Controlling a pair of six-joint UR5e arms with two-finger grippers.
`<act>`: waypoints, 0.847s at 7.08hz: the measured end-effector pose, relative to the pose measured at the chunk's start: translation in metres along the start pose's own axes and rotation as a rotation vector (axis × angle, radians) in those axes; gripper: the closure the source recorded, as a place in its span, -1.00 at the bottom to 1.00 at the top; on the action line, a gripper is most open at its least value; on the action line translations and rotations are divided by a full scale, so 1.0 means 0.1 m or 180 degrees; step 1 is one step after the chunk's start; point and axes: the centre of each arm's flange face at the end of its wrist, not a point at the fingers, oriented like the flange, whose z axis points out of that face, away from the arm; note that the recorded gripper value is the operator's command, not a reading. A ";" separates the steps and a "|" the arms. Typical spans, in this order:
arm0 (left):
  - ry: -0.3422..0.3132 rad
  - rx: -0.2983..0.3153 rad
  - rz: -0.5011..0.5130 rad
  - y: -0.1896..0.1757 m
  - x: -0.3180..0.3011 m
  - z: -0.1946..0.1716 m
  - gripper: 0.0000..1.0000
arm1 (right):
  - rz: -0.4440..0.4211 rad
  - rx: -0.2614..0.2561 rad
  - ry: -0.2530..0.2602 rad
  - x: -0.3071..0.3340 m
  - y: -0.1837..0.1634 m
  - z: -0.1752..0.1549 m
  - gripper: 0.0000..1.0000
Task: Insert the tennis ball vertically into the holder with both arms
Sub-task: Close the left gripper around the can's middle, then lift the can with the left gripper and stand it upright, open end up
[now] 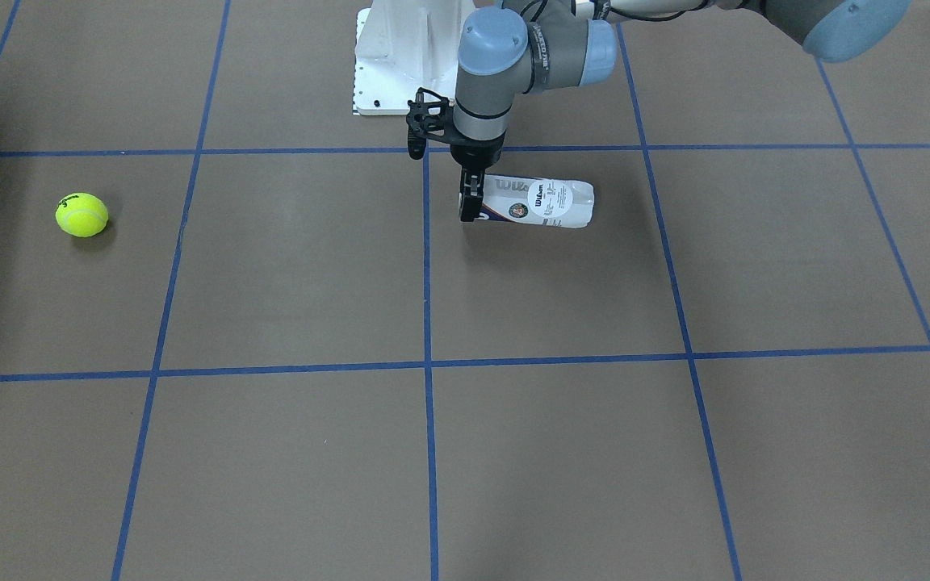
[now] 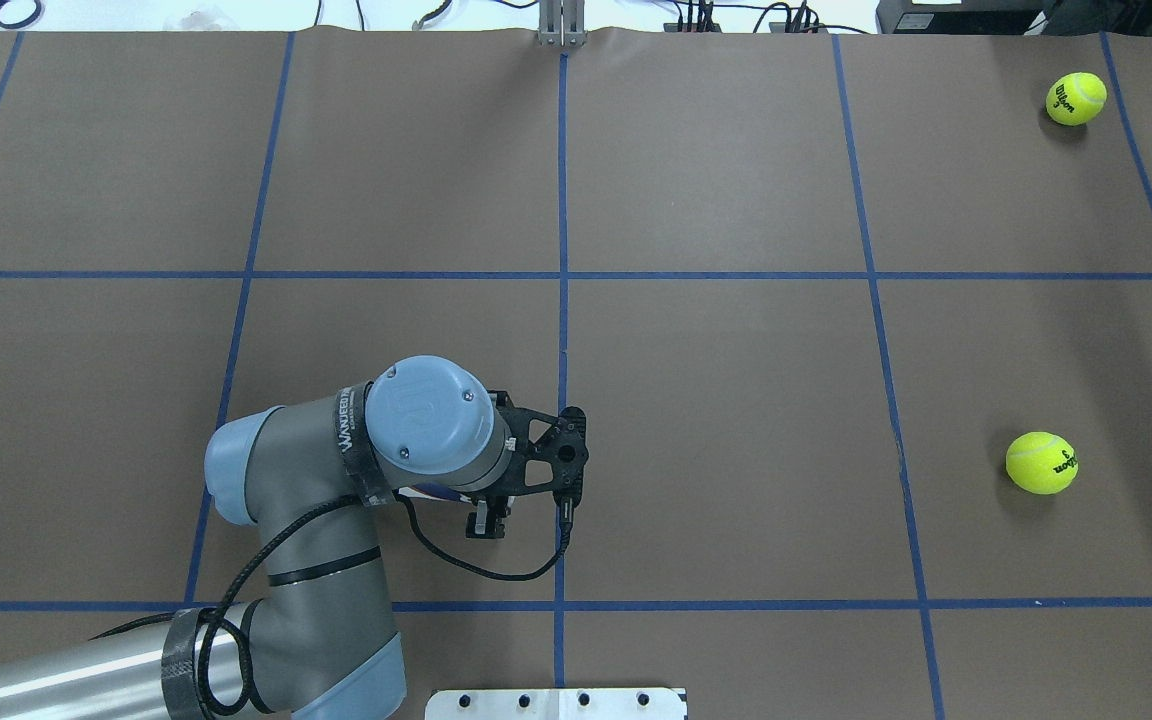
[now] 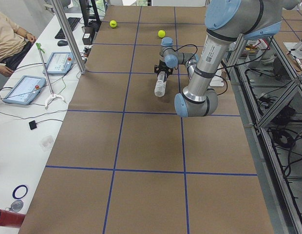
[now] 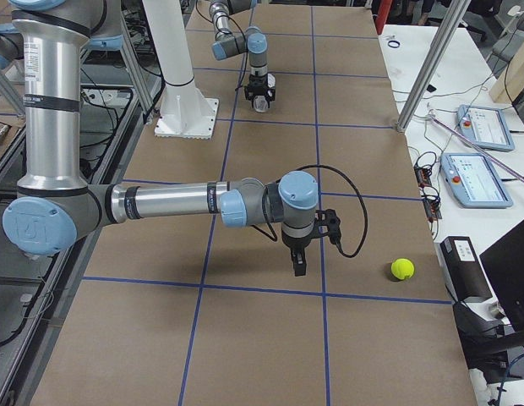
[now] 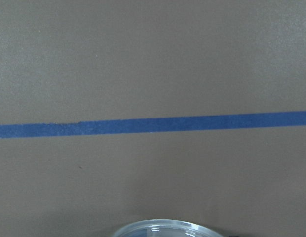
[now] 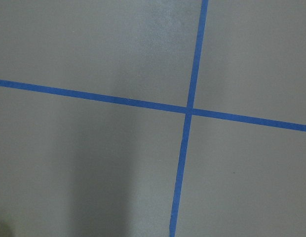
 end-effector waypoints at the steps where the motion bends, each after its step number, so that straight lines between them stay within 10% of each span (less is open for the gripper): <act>1: -0.0065 0.0149 0.0009 -0.13 -0.06 -0.25 -0.38 | -0.0001 0.0001 0.0000 0.00 0.00 0.00 -0.98; 6: -0.0206 0.1431 -0.0234 -0.45 -0.84 -1.67 -0.40 | -0.0016 0.0019 -0.0004 -0.03 -0.04 -0.02 -0.98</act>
